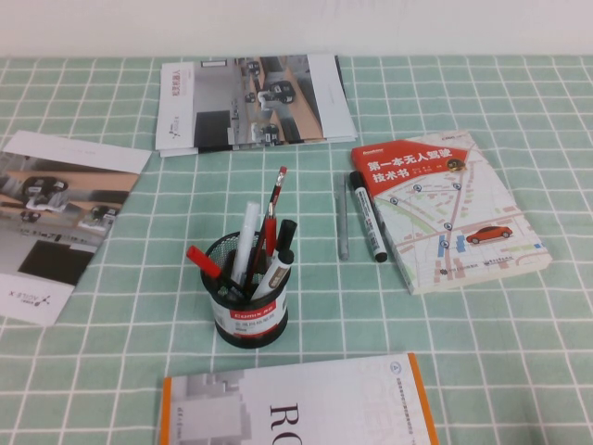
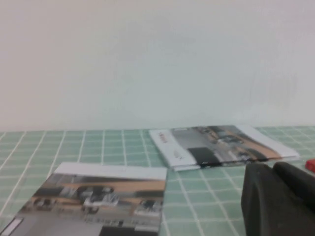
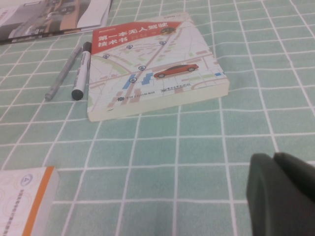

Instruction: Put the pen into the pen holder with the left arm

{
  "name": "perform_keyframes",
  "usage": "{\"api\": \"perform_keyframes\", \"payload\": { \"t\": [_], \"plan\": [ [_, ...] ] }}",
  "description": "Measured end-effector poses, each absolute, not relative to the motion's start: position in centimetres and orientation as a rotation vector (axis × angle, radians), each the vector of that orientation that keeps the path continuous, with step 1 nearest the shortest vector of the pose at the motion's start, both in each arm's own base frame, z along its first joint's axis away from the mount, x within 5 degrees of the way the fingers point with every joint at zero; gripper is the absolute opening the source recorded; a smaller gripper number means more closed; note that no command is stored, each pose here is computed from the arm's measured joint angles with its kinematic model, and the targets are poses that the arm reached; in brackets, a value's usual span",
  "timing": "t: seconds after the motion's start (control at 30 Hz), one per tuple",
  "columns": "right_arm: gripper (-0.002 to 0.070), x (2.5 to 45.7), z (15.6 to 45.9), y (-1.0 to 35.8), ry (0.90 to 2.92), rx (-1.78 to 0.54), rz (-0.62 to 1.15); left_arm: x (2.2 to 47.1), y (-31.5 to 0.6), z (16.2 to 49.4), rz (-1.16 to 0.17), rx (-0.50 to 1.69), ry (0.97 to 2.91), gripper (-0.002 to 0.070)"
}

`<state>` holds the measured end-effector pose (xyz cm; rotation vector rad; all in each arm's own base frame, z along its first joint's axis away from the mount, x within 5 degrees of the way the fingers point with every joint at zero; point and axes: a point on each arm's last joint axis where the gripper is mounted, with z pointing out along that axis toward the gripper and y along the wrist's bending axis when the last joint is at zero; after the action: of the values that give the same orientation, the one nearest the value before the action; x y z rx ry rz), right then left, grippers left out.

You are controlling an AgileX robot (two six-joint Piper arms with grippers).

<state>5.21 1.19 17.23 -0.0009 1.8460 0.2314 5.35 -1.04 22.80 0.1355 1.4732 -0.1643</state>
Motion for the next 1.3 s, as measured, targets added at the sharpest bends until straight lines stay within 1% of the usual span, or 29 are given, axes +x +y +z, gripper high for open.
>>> {"api": "perform_keyframes", "payload": {
  "t": [0.2,0.4,0.6,1.3],
  "plan": [
    [-0.0020,5.2,17.2,1.2,1.846,-0.001,0.231,5.6,-0.9,20.0,-0.148,0.105,1.580,-0.0003],
    [-0.0020,5.2,17.2,1.2,1.846,-0.001,0.231,5.6,-0.9,18.9,-0.159,0.088,1.673,-0.0003],
    [-0.0020,5.2,17.2,1.2,1.846,-0.001,0.231,5.3,-0.7,17.3,-0.139,0.076,1.857,-0.0003],
    [-0.0020,5.2,17.2,1.2,1.846,-0.001,0.231,5.2,-0.7,17.2,-0.127,0.088,1.873,-0.0003]
  ]
}}
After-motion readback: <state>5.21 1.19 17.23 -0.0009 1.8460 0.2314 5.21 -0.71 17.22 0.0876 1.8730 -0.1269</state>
